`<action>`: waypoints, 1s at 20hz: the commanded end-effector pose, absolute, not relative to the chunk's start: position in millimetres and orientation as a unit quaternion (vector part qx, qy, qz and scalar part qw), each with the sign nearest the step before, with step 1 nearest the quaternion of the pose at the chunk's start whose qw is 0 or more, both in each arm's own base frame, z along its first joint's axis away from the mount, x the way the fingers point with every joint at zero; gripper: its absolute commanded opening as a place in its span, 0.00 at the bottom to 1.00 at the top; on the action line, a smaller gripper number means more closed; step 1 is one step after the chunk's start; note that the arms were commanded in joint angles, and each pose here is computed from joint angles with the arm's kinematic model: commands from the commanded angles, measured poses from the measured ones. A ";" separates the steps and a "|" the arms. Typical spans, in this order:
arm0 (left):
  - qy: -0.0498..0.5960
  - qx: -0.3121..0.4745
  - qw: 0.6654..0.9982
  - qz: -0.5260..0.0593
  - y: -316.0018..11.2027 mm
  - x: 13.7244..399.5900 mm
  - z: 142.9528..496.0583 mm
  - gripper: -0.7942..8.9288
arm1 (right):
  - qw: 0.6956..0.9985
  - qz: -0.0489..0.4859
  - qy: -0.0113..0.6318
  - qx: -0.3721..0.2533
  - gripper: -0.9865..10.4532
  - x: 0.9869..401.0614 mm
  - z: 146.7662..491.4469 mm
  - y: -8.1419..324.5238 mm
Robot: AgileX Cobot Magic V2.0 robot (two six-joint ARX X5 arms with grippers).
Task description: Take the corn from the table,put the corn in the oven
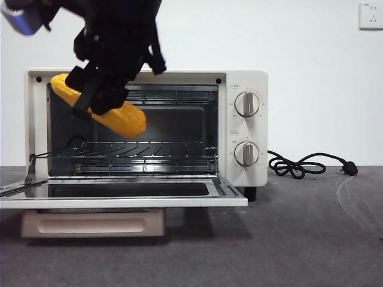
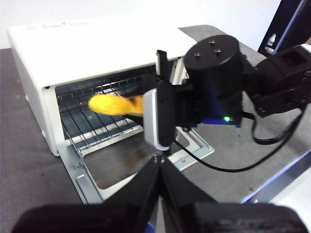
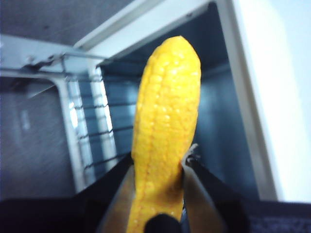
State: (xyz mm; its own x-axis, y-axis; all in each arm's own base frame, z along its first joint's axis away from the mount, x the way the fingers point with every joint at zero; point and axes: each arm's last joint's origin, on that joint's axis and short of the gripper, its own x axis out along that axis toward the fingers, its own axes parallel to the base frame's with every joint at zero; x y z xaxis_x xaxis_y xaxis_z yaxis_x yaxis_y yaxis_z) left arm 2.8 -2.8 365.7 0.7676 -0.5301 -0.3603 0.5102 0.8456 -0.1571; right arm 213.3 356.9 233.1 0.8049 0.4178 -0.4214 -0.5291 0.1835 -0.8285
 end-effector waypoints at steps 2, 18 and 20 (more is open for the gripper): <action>0.203 -0.025 0.939 -0.276 -1.5 0.9 364.8 0.08 | 0.754 0.295 0.027 -0.587 0.08 225.4 225.1 359.6; 0.210 -0.022 0.938 -0.275 -1.5 1.0 363.6 0.08 | 0.733 0.285 0.088 -0.611 0.29 262.0 204.0 335.2; 0.211 -0.022 0.938 -0.275 -1.5 0.9 363.6 0.08 | 0.733 0.285 0.089 -0.611 0.29 261.8 203.8 335.2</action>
